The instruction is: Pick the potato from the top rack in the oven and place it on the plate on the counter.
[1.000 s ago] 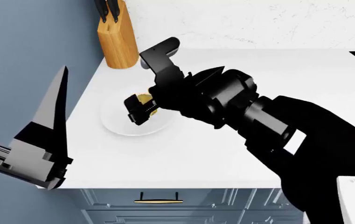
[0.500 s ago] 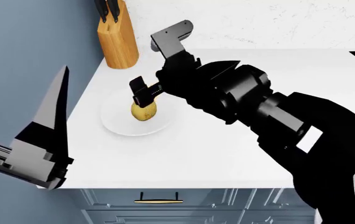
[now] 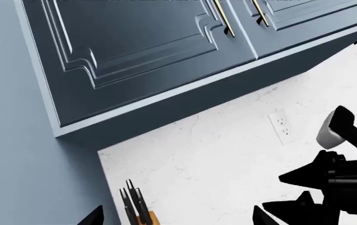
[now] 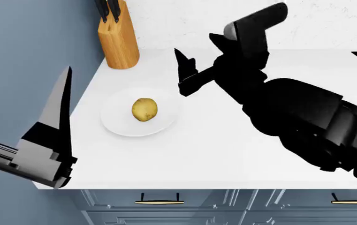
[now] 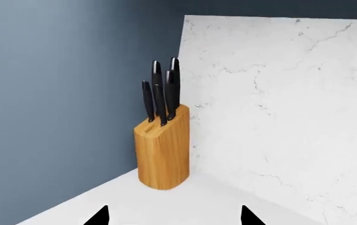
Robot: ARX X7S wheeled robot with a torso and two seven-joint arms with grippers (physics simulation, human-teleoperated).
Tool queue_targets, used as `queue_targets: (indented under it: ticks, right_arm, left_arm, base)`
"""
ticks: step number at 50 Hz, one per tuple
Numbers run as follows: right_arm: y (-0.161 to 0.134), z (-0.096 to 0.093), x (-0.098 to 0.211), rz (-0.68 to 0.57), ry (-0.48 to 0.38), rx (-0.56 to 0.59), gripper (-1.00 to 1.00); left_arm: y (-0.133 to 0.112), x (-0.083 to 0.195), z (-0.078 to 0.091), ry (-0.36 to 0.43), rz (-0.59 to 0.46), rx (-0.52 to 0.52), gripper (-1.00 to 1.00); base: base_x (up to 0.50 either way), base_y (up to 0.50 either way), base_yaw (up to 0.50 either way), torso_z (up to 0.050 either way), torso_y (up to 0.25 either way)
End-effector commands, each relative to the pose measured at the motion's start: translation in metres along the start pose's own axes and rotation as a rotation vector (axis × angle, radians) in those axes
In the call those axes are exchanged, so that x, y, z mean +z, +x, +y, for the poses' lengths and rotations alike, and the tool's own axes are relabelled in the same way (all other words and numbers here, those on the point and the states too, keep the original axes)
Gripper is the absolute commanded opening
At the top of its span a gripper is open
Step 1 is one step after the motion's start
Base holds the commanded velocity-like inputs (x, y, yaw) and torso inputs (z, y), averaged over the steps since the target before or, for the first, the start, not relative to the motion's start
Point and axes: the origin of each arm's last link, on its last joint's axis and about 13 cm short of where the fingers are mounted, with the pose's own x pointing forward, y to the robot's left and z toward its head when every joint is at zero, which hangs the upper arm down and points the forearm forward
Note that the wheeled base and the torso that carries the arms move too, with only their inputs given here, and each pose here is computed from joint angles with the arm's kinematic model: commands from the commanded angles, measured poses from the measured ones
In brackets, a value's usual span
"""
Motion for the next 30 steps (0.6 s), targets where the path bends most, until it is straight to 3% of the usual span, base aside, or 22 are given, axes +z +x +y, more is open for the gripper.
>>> queue_targets:
  ticks: [1, 6, 12, 16, 22, 30]
  right_arm:
    - [-0.061, -0.003, 0.005, -0.346, 0.004, -0.158, 1.00]
    - [-0.077, -0.004, 0.006, -0.542, -0.019, -0.264, 1.00]
    - [-0.093, 0.001, 0.010, -0.657, -0.016, -0.342, 1.00]
    - [-0.101, 0.001, 0.012, -0.753, -0.079, -0.424, 1.00]
    - [-0.106, 0.004, 0.006, -0.783, -0.079, -0.447, 1.00]
    - [-0.115, 0.010, 0.009, -0.920, -0.116, -0.451, 1.00]
  left_arm:
    - [0.000, 0.000, -0.001, 0.003, -0.012, 0.021, 1.00]
    - [0.000, -0.001, 0.000, 0.015, -0.021, 0.035, 1.00]
    - [0.002, 0.003, -0.001, 0.003, -0.052, 0.045, 1.00]
    - [0.003, 0.006, 0.001, -0.002, -0.092, 0.047, 1.00]
    - [0.004, 0.007, 0.000, -0.009, -0.117, 0.042, 1.00]
    - [0.005, 0.009, -0.002, -0.019, -0.162, 0.038, 1.00]
  base:
    - [0.00, 0.00, 0.00, 0.000, 0.000]
    - [0.00, 0.00, 0.00, 0.000, 0.000]
    - [0.00, 0.00, 0.00, 0.000, 0.000]
    - [0.00, 0.00, 0.00, 0.000, 0.000]
    - [0.00, 0.00, 0.00, 0.000, 0.000]
    - [0.00, 0.00, 0.00, 0.000, 0.000]
